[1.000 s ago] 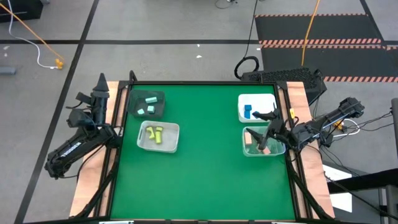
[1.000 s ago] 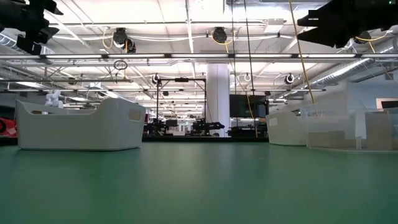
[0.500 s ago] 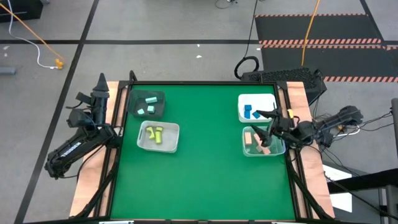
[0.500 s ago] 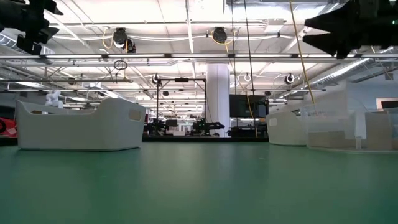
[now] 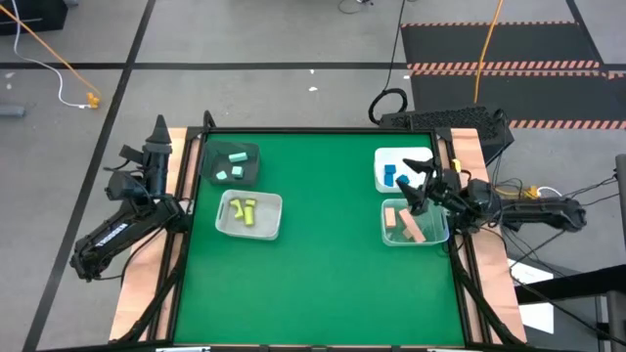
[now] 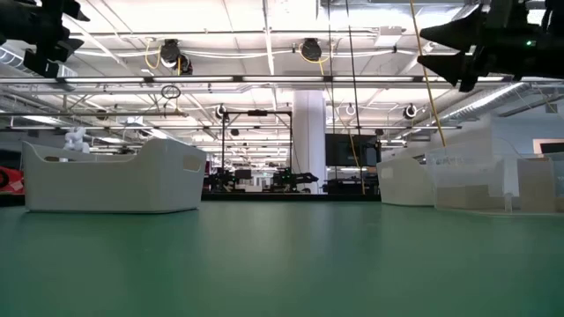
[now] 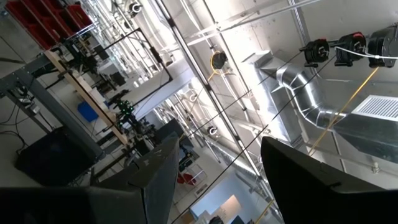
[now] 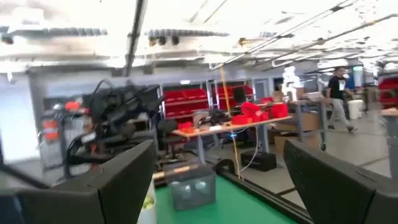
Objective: Sort & place blocks by color
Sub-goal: Return to Home Position
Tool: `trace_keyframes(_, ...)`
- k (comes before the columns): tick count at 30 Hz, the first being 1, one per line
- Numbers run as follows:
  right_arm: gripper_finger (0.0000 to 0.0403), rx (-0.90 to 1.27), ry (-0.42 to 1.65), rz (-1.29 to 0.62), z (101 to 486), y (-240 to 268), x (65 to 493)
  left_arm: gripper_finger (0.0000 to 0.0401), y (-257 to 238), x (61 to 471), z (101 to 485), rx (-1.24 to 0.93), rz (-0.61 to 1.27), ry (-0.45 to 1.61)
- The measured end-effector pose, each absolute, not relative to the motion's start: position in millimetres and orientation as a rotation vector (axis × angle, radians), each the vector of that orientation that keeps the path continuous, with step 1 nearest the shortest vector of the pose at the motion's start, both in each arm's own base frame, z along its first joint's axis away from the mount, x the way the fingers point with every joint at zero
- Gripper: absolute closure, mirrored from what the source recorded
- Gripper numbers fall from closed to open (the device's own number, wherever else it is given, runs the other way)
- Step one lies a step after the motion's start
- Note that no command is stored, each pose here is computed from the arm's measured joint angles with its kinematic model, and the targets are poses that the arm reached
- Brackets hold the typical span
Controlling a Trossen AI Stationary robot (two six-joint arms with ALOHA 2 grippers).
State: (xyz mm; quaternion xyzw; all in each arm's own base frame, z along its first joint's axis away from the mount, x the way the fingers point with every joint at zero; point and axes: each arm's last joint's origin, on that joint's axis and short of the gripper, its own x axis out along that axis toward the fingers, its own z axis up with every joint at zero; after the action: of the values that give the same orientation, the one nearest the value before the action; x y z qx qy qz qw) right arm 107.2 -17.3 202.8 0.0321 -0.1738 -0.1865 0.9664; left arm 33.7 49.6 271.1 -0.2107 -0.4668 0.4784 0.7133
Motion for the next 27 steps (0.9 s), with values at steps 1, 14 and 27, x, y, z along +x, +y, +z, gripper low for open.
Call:
trace_keyframes(1,0.0057,0.077,-0.358,-0.387,203,-20,107,0.0174,50,34,271,-0.467,1.060,-1.034)
trace_keyframes(14,0.0057,0.130,-0.421,-0.716,203,-56,93,0.0174,50,34,271,-0.467,1.060,-1.035)
trace_keyframes(27,0.0057,0.119,-0.424,-0.760,203,-61,90,0.0174,50,34,271,-0.467,1.060,-1.034)
